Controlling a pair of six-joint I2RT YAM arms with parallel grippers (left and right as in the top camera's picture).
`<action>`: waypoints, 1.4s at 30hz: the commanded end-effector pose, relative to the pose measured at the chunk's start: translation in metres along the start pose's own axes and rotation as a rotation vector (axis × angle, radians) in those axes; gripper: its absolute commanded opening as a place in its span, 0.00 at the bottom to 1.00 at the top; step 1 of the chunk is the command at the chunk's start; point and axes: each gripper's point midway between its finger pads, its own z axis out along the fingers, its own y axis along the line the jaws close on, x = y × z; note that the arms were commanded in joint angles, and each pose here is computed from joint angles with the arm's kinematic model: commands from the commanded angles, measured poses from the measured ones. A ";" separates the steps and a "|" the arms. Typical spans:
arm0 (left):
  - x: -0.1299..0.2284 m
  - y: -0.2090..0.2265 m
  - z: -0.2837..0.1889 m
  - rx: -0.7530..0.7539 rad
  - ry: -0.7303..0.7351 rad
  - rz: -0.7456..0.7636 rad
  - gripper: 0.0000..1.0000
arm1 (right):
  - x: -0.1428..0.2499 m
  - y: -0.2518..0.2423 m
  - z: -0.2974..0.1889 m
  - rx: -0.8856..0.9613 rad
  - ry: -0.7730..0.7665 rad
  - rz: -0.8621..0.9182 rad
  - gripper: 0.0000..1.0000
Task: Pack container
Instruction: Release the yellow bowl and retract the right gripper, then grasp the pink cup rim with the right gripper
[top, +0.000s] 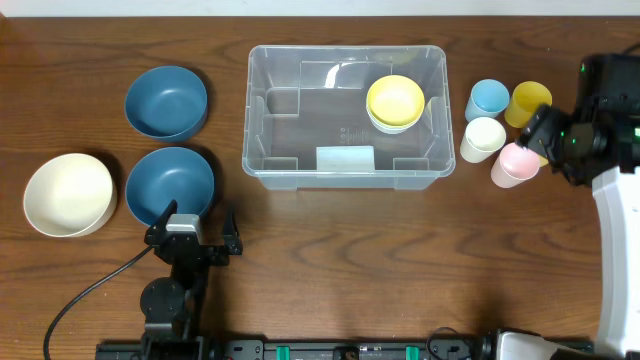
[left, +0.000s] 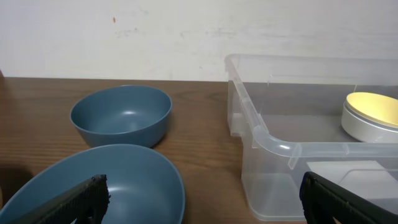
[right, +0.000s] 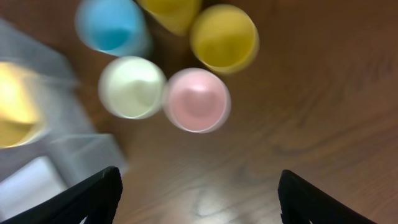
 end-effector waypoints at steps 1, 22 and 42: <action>0.015 0.000 0.001 0.007 0.046 0.010 0.98 | 0.015 -0.013 0.033 0.028 0.072 0.043 0.81; 0.015 0.000 0.001 0.007 0.046 0.010 0.98 | 0.044 -0.030 0.139 0.000 0.030 0.149 0.57; 0.015 0.000 0.001 0.007 0.046 0.010 0.98 | 0.064 -0.039 0.154 0.046 0.085 0.152 0.07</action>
